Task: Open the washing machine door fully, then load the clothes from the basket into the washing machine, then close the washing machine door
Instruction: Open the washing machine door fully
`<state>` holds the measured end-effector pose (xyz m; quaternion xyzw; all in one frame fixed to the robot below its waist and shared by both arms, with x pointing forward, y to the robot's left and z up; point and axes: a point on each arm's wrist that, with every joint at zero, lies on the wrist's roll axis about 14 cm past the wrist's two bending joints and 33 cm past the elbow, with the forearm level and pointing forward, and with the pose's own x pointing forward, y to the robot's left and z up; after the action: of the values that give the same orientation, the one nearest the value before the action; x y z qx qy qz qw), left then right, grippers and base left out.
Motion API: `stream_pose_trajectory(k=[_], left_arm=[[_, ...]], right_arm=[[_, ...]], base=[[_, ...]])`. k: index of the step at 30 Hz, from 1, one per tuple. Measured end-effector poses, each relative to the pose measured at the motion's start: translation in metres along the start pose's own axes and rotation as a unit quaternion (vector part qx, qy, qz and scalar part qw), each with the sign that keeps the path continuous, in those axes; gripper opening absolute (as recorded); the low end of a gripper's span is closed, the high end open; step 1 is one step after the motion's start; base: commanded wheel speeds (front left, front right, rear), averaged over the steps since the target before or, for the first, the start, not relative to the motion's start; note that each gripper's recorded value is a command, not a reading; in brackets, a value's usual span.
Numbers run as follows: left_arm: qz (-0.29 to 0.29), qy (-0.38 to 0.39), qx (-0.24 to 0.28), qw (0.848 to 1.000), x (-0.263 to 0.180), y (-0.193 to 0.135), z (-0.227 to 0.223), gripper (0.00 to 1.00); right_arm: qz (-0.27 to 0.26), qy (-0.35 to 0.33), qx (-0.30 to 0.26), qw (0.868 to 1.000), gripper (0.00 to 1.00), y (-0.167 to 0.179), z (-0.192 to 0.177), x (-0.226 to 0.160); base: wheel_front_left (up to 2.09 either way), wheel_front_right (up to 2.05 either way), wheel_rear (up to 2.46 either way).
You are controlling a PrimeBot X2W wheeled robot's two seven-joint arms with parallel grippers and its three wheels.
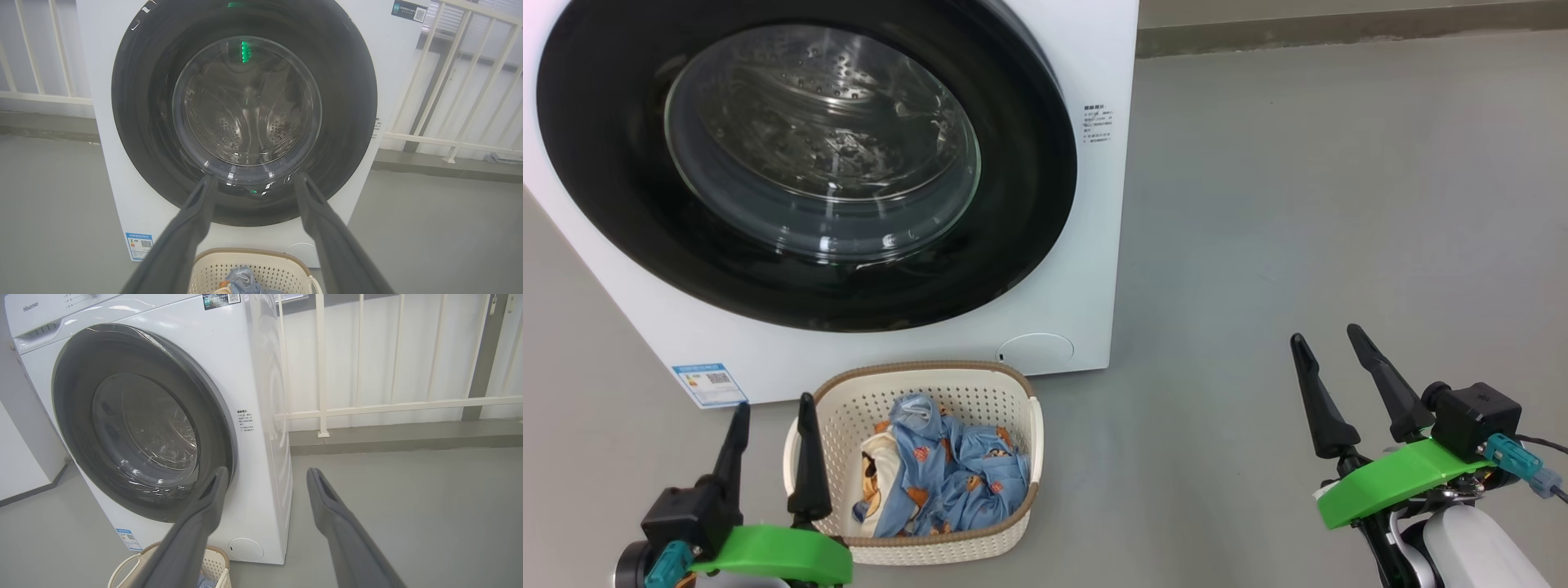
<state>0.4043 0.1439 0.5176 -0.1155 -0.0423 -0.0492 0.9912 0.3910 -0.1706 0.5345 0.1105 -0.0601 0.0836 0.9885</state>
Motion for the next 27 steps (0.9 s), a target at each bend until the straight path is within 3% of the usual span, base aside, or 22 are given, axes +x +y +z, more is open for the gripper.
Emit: stream_pose_trajectory(k=[27], left_arm=[[0.007,0.010,0.000,1.000,0.000,0.005,-0.008,1.00]], right_arm=[[0.001,0.003,-0.004,1.000,1.00,-0.005,-0.001,0.010]], base=[[0.00,0.00,0.00]])
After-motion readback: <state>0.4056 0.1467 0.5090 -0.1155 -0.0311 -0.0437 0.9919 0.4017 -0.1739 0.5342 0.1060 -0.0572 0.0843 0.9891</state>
